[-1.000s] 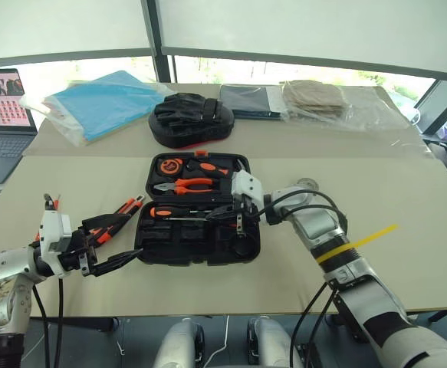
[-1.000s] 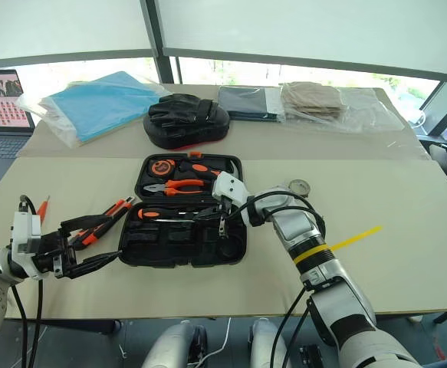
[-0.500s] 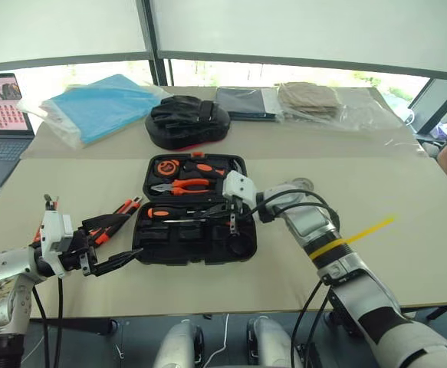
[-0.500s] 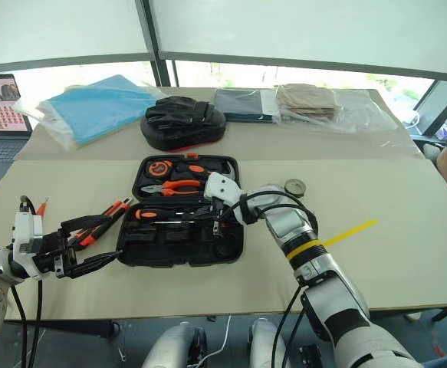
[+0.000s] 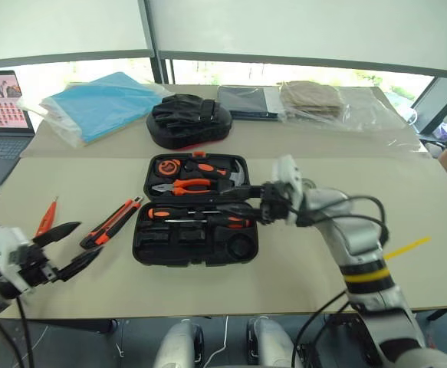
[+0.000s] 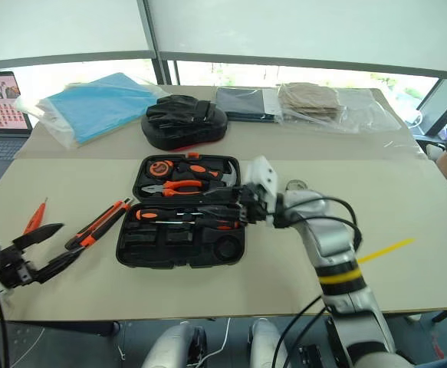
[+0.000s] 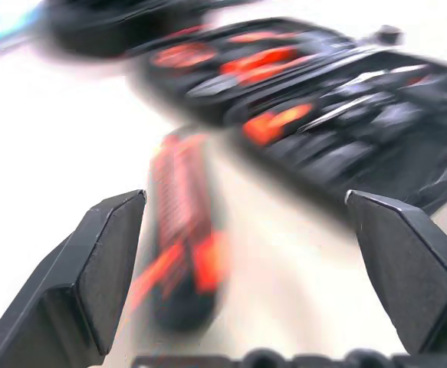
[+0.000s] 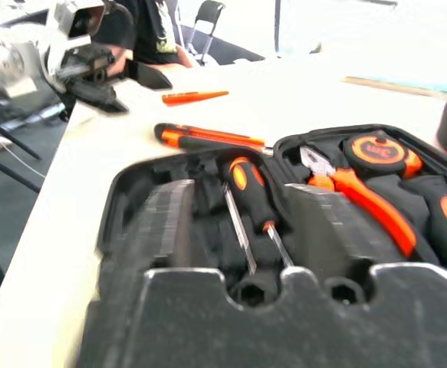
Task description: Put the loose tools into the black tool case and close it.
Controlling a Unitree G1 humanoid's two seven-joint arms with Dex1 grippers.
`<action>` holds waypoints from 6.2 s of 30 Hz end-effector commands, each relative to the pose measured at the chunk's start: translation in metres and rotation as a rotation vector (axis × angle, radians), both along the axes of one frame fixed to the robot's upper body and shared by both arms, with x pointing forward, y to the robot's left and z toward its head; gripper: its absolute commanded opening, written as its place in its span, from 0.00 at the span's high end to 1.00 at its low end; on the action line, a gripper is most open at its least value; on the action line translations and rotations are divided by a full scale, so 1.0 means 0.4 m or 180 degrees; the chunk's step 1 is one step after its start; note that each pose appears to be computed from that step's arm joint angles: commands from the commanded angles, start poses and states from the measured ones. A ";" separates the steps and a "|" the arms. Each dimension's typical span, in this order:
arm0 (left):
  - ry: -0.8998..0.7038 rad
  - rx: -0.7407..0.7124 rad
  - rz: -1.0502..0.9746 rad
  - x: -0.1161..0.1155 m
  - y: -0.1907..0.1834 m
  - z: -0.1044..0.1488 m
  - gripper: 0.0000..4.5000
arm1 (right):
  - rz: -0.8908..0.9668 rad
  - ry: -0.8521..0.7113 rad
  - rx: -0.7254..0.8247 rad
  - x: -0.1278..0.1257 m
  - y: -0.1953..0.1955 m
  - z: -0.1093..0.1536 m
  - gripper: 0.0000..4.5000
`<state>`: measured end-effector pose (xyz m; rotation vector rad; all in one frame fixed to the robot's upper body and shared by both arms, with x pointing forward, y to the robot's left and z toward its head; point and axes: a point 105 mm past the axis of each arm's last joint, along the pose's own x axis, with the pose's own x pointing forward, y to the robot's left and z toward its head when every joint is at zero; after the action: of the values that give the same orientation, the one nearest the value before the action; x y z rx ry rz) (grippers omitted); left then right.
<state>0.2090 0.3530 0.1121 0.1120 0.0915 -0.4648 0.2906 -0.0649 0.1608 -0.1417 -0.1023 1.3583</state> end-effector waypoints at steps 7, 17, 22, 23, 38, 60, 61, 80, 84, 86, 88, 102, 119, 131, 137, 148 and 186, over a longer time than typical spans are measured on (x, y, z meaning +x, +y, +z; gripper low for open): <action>-0.0165 -0.0224 0.1803 -0.139 0.203 0.002 0.00 | -0.0323 -0.0450 0.0526 -0.075 -0.118 0.019 0.01; 0.0129 -0.0784 0.1944 -0.052 0.167 0.041 0.00 | 0.0111 -0.0969 0.0994 -0.132 -0.045 0.105 0.01; 0.0645 -0.0710 0.2020 0.085 0.127 0.070 0.00 | 0.0362 -0.1092 0.1187 -0.139 0.008 0.156 0.01; 0.0712 -0.0678 0.2021 0.101 0.120 0.071 0.00 | 0.0379 -0.1086 0.1202 -0.138 0.014 0.158 0.01; 0.1447 -0.0376 0.2368 0.244 0.129 0.003 0.06 | 0.0527 -0.1234 0.1180 -0.138 0.045 0.155 0.00; -0.0216 0.0754 -0.1330 0.207 -0.256 0.232 0.90 | 0.0139 -0.1069 0.0728 -0.122 -0.056 0.109 0.00; -0.0133 0.0972 -0.1658 0.198 -0.293 0.216 0.90 | 0.0107 -0.1041 0.0660 -0.119 -0.067 0.104 0.00; 0.0435 0.2408 -0.2936 0.271 -0.481 0.052 0.90 | -0.0180 -0.0945 0.0563 -0.123 -0.072 0.101 0.00; 0.0537 0.2533 -0.2921 0.274 -0.478 0.035 0.90 | -0.0221 -0.0962 0.0589 -0.123 -0.067 0.106 0.00; 0.0598 0.2534 -0.2954 0.268 -0.477 0.029 0.90 | -0.0232 -0.0962 0.0589 -0.122 -0.067 0.107 0.00; 0.0643 0.2537 -0.2983 0.262 -0.477 0.026 0.90 | -0.0240 -0.0962 0.0588 -0.122 -0.067 0.107 0.00; 0.0437 0.2135 -0.2823 0.271 -0.494 0.077 0.38 | -0.0208 -0.0926 0.0604 -0.116 -0.056 0.106 0.00; -0.0419 0.0947 -0.2953 0.261 -0.489 0.147 0.56 | 0.0038 -0.0806 0.0418 -0.112 -0.017 0.064 0.00; -0.0187 0.1149 -0.2804 0.271 -0.451 0.044 0.99 | -0.0057 -0.0616 -0.0047 -0.074 -0.004 -0.012 0.00; -0.0059 0.1180 -0.2777 0.265 -0.442 0.014 0.99 | -0.0124 -0.0567 -0.0107 -0.068 -0.018 -0.013 0.00; 0.0492 0.1248 -0.2546 0.260 -0.414 -0.087 0.99 | -0.0138 -0.0502 -0.0223 -0.071 -0.048 -0.011 0.00; 0.0119 0.0163 0.1175 -0.094 0.110 0.021 0.01 | 0.0049 -0.0962 0.1042 -0.150 -0.029 0.109 0.00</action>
<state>0.1712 0.3952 0.1067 0.1079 0.2021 -0.1069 0.2327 -0.0694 0.1924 -0.0677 -0.5219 1.3450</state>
